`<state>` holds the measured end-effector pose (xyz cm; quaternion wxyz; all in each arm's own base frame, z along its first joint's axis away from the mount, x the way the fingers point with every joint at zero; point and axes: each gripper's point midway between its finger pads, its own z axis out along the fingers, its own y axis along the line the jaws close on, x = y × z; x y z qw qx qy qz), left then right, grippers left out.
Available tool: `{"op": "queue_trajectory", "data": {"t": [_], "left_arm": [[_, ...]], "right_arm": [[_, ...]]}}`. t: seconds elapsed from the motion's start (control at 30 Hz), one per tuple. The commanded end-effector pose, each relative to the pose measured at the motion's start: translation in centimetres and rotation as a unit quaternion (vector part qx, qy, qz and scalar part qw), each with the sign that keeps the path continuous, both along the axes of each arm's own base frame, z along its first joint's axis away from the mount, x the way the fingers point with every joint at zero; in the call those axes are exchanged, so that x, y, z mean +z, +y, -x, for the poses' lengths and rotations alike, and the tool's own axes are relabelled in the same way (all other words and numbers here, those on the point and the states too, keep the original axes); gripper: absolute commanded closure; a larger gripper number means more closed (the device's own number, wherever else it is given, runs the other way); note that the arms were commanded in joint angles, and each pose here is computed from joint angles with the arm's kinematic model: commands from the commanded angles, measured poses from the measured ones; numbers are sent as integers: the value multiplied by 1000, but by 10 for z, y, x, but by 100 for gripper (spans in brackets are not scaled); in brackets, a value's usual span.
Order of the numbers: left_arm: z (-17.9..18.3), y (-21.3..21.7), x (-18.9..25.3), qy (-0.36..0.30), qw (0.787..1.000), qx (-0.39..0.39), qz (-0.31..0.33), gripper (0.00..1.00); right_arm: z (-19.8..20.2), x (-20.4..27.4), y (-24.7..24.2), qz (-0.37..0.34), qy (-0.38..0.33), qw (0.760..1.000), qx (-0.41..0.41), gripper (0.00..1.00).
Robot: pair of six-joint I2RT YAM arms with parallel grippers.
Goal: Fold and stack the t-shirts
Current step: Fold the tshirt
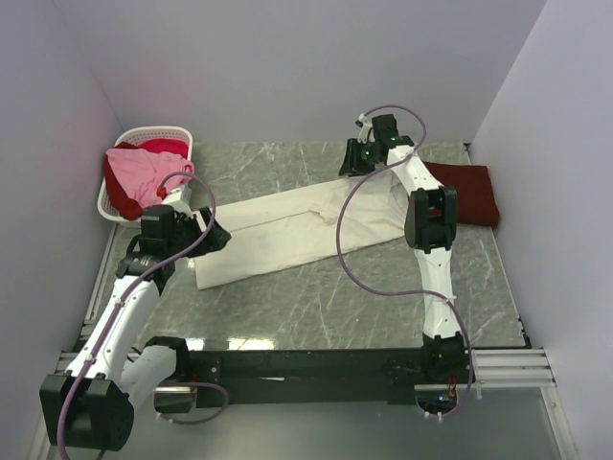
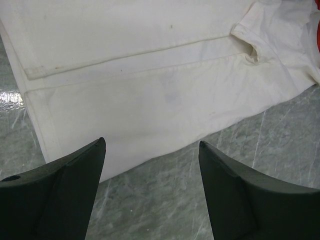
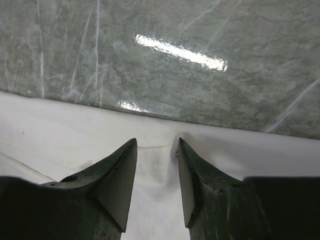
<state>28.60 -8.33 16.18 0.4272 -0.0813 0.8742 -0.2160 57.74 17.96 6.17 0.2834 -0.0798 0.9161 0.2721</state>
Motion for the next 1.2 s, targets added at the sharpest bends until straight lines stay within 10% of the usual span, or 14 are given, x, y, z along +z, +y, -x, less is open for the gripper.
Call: {"op": "queue_trajectory", "data": {"t": [0.0, 0.23, 0.63, 1.17], "left_arm": [[-3, -2, 4, -17, 1000, -12, -3, 20], [-3, -2, 4, -16, 1000, -12, -3, 20], [-3, -3, 4, -16, 1000, -13, -2, 20], [-3, -4, 6, -18, 1000, -15, -2, 20]], "right_arm": [[-14, 28, -4, 3, -33, 999, -28, 54], [-14, 24, -13, 31, -25, 998, -42, 58], [0, 15, -22, 60, -11, 998, -21, 100], [24, 7, -56, 92, 30, 995, -20, 100]]}}
